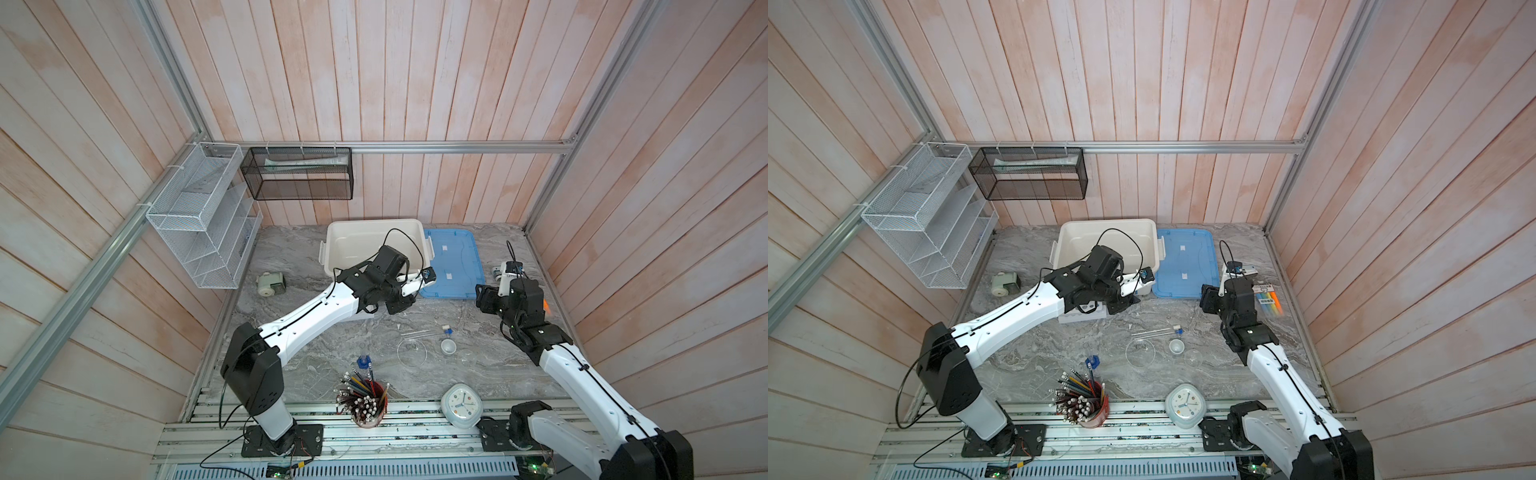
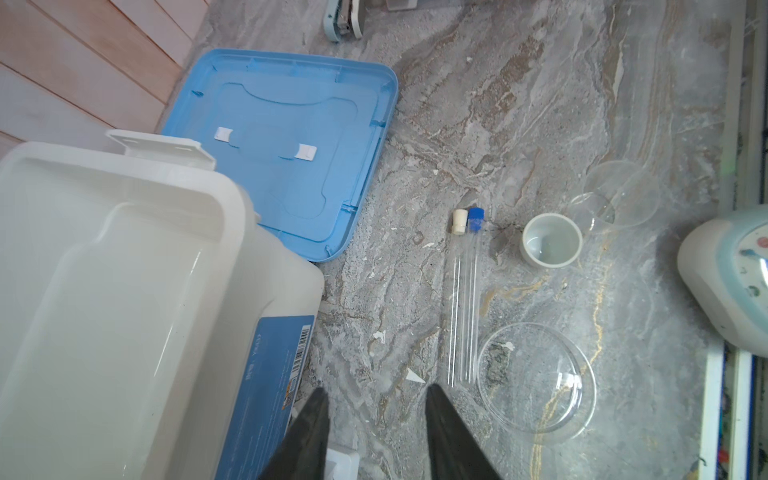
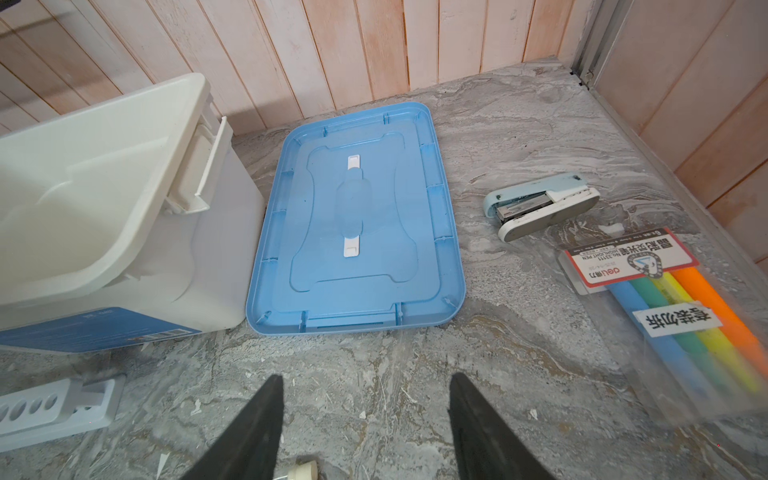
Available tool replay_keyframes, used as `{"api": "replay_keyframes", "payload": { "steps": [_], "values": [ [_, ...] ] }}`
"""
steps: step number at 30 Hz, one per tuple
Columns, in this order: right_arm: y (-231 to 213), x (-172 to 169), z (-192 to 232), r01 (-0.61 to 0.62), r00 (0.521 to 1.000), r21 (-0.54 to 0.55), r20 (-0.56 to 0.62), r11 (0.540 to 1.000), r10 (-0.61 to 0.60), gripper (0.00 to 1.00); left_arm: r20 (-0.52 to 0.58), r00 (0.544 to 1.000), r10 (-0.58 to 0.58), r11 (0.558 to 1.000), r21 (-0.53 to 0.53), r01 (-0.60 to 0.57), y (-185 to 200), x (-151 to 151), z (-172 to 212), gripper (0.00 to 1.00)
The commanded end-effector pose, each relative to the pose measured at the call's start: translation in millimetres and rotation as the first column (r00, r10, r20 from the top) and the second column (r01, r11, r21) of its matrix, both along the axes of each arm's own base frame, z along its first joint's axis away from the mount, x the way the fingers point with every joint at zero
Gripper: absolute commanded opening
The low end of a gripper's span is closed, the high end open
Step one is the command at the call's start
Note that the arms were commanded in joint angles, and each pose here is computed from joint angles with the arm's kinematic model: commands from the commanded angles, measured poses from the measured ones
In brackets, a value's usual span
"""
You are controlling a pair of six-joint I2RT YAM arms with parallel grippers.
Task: Organize the chemistry lab equipment
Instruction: 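Reach the left gripper over the white-stoppered test tube while the right arm rises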
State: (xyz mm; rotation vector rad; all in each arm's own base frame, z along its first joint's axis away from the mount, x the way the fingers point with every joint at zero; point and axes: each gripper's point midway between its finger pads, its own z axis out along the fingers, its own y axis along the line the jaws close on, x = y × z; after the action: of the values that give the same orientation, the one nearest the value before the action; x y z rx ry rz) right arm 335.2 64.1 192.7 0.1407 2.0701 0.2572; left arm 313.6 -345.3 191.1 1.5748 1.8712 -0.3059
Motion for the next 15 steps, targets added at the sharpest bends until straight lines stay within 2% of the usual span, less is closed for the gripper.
{"api": "replay_keyframes", "payload": {
  "steps": [1,8,15],
  "values": [
    [1.6,-6.0,-1.8,-0.016,1.0,0.002,-0.002,1.0,0.016,0.64,-0.035,0.998,-0.047,0.997,0.064,0.049,-8.8,-6.0,-19.0,0.39],
    [5.1,-7.7,-1.1,-0.035,0.999,0.026,0.004,0.999,0.035,0.63,-0.06,0.996,-0.065,0.993,0.099,0.071,-25.6,1.5,-46.3,0.33],
    [0.7,-9.3,-5.1,-0.027,1.0,0.031,-0.001,0.999,0.027,0.63,-0.108,0.989,-0.101,0.979,0.167,0.118,-36.9,-11.3,-80.7,0.32]
  ]
}}
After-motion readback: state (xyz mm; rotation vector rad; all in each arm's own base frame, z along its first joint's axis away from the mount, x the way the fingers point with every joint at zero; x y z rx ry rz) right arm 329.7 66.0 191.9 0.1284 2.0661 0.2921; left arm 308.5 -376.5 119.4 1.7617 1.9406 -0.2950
